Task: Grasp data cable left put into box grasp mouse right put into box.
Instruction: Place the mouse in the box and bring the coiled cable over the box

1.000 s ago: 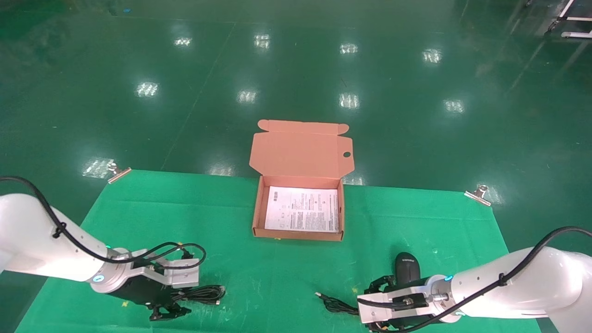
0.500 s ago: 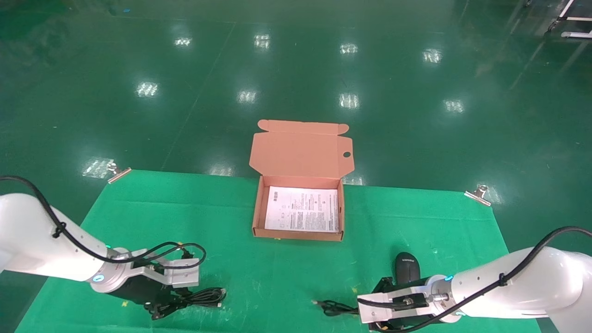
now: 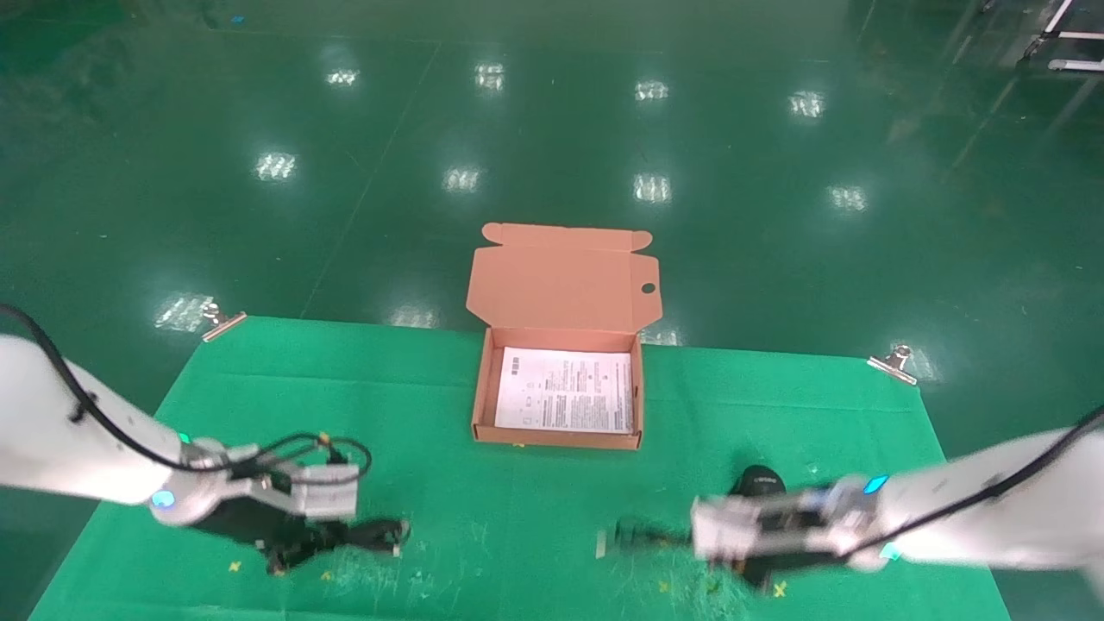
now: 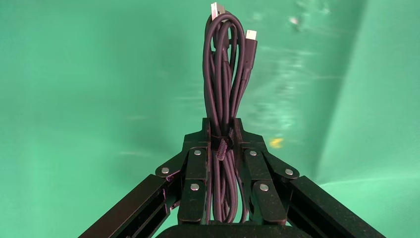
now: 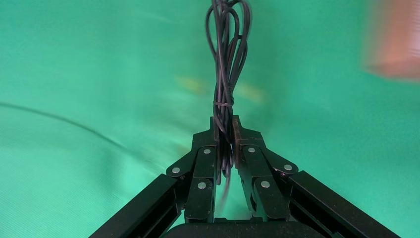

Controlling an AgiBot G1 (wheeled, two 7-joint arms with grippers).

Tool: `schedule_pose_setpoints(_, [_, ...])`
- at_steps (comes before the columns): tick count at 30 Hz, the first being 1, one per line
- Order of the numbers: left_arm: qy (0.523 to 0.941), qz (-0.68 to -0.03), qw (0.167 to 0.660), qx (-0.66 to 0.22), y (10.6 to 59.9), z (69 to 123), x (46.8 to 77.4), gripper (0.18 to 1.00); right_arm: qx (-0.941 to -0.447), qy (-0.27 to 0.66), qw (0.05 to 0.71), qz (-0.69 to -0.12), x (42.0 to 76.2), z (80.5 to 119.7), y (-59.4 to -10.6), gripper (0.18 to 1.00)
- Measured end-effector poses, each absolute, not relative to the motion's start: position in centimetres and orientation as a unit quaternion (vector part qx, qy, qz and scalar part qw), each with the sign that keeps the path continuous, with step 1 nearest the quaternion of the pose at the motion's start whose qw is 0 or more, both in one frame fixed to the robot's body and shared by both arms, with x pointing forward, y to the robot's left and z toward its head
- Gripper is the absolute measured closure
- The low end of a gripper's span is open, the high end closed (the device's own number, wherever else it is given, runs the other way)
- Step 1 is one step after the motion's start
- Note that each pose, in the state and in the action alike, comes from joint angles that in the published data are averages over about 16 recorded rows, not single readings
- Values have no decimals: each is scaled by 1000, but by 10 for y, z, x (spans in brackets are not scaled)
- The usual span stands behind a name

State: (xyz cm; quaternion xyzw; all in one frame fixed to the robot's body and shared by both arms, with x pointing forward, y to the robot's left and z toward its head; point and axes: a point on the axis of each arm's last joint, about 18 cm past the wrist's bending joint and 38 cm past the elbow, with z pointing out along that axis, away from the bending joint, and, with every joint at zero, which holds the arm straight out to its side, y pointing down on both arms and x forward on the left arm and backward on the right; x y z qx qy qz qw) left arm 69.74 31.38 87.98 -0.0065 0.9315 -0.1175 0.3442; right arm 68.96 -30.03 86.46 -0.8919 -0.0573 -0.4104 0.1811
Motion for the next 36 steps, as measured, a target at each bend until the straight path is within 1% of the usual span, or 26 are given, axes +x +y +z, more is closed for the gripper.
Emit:
schedule_pose_setpoints(5, [912, -96, 399, 24, 311, 926, 694, 920, -857, -28, 218, -466, 689, 927, -314, 958])
schedule_pose_setpoints(9, [888, -81, 450, 44, 303, 966, 691, 920, -824, -21, 248, -510, 688, 977, -312, 959])
schedule_pose_setpoints(14, [853, -74, 513, 62, 288, 1013, 688, 921, -784, -36, 282, -551, 689, 1032, -290, 960])
schedule_pose_setpoints(19, [821, -78, 561, 71, 273, 1052, 688, 921, -752, -63, 311, -578, 688, 1076, -256, 960])
schedule_pose_setpoints(27, [785, -99, 608, 68, 260, 1097, 690, 922, -716, -97, 341, -601, 686, 1127, -210, 961])
schedule_pose_setpoints(36, [763, -116, 634, 59, 258, 1125, 692, 922, -701, -107, 351, -611, 686, 1156, -193, 961])
